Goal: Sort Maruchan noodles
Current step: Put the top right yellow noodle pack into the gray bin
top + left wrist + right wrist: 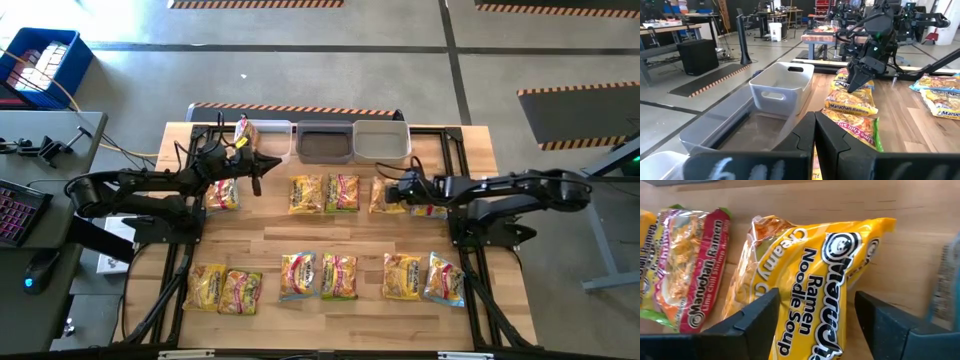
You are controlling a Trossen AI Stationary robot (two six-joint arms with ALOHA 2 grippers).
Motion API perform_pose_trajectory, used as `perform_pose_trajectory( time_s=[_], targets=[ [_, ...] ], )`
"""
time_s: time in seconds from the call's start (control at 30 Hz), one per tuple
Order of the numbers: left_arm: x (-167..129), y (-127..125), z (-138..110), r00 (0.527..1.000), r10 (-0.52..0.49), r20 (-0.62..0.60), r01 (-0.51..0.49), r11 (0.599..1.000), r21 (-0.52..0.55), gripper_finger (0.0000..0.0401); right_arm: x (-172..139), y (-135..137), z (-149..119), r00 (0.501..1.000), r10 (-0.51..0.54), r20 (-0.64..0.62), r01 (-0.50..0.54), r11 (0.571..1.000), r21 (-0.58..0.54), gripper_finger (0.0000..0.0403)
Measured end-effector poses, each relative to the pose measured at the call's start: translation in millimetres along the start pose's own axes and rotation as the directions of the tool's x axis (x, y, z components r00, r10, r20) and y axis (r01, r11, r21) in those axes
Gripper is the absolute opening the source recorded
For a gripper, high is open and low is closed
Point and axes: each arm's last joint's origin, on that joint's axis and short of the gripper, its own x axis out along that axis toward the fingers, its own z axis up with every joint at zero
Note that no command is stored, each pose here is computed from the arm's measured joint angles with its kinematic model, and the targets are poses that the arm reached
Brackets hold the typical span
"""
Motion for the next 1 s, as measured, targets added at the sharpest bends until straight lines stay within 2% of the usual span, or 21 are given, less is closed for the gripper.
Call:
perform_pose_trajectory(
  time_s=[0.27, 0.73, 0.87, 1.0],
  targets=[
    [0.0, -0.1, -1.0, 1.0, 0.0, -0.01, 0.0, 1.0, -0.003, 0.0, 5.2, 6.1, 0.8, 0.998, 0.058, 0.002, -0.058, 0.998, -0.016, 0.0186],
    [0.0, -1.4, -1.2, 0.999, -0.046, -0.01, 0.045, 0.999, -0.005, 0.0, 4.3, 10.2, 2.6, 0.994, 0.111, 0.017, -0.108, 0.987, -0.122, 0.0025],
    [0.0, -1.4, -1.2, 0.999, -0.045, -0.01, 0.045, 0.999, -0.005, 0.0, -0.8, 11.2, 4.0, 0.99, 0.143, 0.018, -0.14, 0.983, -0.118, 0.0006],
    [0.0, -1.4, -1.2, 0.999, -0.045, -0.01, 0.045, 0.999, -0.005, 0.0, -10.9, 13.5, 7.1, 0.982, 0.188, 0.011, -0.186, 0.976, -0.111, 0.0002]
  ],
)
